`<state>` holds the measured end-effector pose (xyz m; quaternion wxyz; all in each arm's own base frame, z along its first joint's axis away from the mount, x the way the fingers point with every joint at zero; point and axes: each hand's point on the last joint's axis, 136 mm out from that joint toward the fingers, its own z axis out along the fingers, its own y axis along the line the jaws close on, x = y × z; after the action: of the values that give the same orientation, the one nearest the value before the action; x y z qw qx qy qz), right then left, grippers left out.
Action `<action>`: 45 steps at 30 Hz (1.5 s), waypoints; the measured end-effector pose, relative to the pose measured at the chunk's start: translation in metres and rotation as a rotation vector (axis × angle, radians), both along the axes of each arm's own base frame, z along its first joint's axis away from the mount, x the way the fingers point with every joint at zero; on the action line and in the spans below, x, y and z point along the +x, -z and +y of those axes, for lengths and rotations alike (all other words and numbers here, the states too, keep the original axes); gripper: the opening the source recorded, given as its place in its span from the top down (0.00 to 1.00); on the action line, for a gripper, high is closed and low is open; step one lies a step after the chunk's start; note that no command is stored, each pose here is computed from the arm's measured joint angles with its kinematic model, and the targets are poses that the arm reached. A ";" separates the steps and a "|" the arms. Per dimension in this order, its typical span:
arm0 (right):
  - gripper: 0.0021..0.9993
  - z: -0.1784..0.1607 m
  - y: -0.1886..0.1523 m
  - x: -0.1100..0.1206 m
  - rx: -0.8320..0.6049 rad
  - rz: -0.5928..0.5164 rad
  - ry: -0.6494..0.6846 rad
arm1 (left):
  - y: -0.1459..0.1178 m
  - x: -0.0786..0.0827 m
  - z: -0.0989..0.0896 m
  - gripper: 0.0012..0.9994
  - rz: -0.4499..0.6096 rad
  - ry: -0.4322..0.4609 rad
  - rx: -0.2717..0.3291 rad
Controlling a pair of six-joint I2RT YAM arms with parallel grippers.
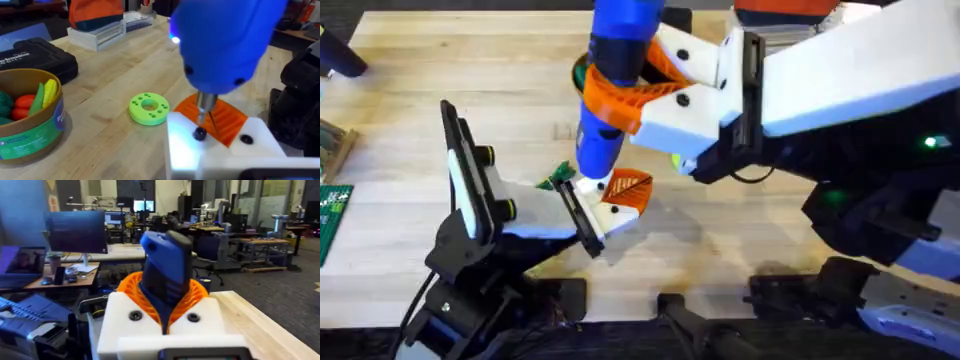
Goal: Pick up the gripper from the table and insert it into the empty holder that is missing its gripper. Then pick up a screw, insert it into the mounting hole, and use the screwdriver to tighten it. Finally, clean up the table by picking up the vegetable and placing it into the bucket.
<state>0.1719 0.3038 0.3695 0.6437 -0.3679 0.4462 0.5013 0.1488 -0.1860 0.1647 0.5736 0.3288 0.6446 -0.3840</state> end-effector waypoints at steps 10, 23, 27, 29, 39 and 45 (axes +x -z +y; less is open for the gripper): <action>0.97 0.002 0.002 -0.006 -0.011 -0.010 -0.036 | 0.000 0.000 0.000 0.99 0.000 0.000 0.000; 0.97 0.000 0.007 0.000 -0.032 0.005 -0.024 | 0.000 0.000 0.000 0.99 0.000 0.000 0.000; 0.97 0.000 0.007 0.000 -0.033 0.005 -0.024 | 0.000 0.000 0.000 0.99 0.000 0.000 0.000; 0.97 0.000 0.009 0.001 -0.037 0.010 -0.024 | 0.000 0.000 0.000 0.99 0.000 0.000 0.000; 0.97 0.002 0.016 0.002 -0.064 0.036 -0.027 | 0.000 0.000 0.000 0.99 0.000 0.000 0.000; 0.97 0.003 0.018 0.003 -0.070 0.041 -0.027 | 0.000 0.000 0.000 0.99 0.000 0.000 0.000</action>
<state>0.1744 0.3066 0.3512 0.6143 -0.3856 0.4718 0.5013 0.1488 -0.1860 0.1646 0.5734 0.3287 0.6447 -0.3840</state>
